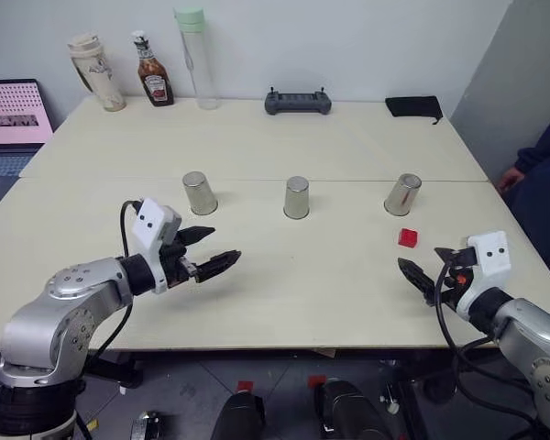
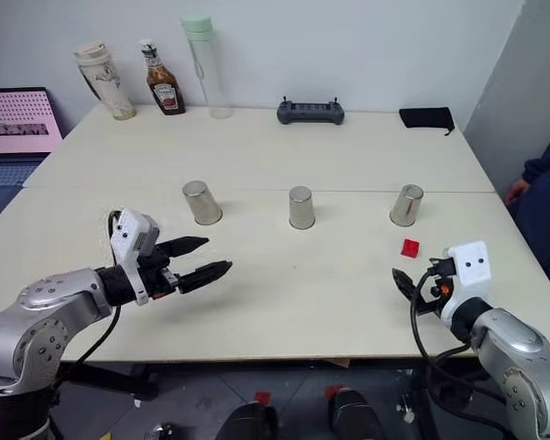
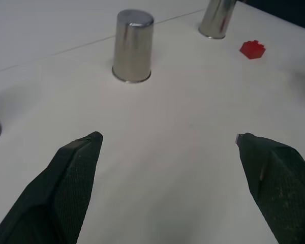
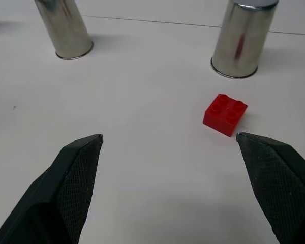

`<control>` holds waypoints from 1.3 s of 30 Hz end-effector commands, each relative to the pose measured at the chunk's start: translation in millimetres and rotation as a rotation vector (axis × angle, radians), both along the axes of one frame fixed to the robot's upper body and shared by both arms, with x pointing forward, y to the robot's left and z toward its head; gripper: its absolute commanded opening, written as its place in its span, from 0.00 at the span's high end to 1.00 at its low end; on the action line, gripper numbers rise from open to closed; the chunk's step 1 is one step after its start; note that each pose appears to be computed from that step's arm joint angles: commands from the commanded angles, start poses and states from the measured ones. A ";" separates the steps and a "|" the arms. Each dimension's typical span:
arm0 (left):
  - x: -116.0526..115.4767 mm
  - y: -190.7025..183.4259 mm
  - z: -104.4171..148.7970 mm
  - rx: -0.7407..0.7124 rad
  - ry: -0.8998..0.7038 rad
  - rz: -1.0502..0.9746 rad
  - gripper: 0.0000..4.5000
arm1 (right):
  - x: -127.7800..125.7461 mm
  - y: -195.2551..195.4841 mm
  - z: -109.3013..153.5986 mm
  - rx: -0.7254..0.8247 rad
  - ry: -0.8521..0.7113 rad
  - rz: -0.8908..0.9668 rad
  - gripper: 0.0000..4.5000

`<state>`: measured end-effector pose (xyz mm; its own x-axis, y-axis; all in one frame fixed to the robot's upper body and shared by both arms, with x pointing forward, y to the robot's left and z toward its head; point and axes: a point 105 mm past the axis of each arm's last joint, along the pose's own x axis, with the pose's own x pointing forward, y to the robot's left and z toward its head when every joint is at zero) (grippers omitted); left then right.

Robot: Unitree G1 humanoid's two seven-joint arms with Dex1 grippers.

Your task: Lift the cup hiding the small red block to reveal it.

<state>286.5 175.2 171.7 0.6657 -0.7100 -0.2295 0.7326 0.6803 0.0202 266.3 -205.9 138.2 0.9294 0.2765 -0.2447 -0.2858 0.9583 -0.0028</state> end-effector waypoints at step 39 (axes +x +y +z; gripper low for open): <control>9.4 -23.6 12.9 0.098 -0.143 -0.129 0.00 | 2.7 0.5 18.9 0.003 -0.083 -0.044 0.01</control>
